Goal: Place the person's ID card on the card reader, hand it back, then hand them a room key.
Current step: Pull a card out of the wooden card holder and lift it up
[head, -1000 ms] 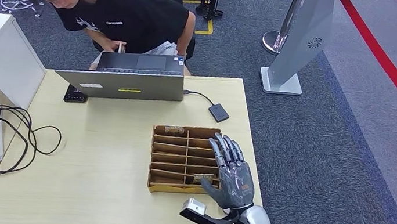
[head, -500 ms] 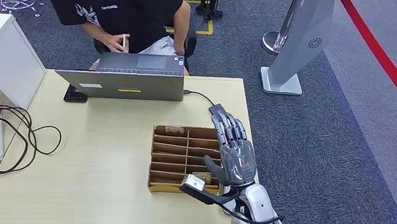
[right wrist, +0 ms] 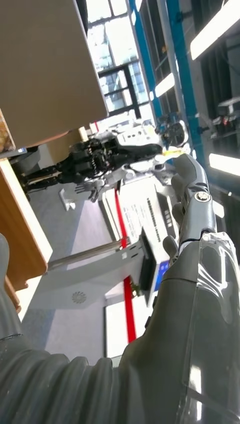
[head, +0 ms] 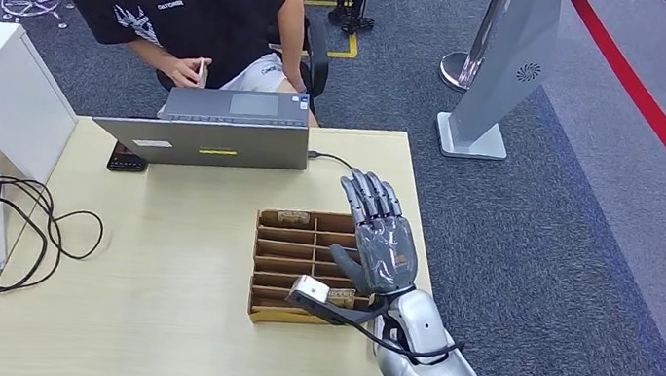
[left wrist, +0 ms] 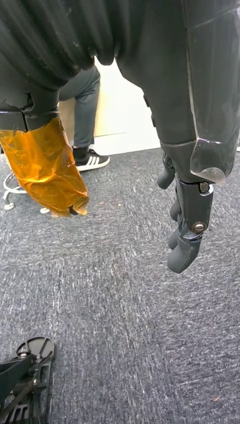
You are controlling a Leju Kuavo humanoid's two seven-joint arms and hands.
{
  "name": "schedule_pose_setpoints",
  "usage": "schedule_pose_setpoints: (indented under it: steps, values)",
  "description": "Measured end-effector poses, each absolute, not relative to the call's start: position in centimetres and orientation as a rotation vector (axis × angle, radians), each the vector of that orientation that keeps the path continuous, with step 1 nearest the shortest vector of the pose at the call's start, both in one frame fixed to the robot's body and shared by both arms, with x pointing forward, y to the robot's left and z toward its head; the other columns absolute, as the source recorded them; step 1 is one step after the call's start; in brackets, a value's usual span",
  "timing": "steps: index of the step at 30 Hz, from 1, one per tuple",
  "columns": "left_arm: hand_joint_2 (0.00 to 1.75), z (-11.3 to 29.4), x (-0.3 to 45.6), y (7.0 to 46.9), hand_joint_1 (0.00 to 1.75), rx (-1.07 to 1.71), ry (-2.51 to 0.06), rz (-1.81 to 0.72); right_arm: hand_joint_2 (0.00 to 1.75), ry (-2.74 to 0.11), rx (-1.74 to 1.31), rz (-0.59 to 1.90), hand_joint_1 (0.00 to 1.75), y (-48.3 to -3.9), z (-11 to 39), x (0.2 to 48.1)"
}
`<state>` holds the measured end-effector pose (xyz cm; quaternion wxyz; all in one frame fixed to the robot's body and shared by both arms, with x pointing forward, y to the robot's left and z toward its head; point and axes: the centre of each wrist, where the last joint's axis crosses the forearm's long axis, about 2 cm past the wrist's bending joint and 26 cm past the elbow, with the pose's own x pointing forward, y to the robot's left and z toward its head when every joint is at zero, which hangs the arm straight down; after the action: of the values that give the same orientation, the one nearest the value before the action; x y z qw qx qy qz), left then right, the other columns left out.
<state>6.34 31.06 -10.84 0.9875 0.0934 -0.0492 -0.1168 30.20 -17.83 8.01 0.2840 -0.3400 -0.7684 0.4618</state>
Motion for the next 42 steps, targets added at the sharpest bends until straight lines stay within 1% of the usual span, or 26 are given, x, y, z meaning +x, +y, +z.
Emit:
schedule_pose_setpoints:
  steps: [14,42]
  values:
    - [1.75,-10.8,6.8,31.0,0.0,0.189,-0.098,-0.245,1.75,-1.951,-0.932,1.34,0.0,-18.7,6.3,30.7]
    - [1.75,-10.8,6.8,31.1,0.0,0.19,-0.099,-0.246,1.75,-1.935,-0.929,1.33,0.0,-19.5,6.0,30.9]
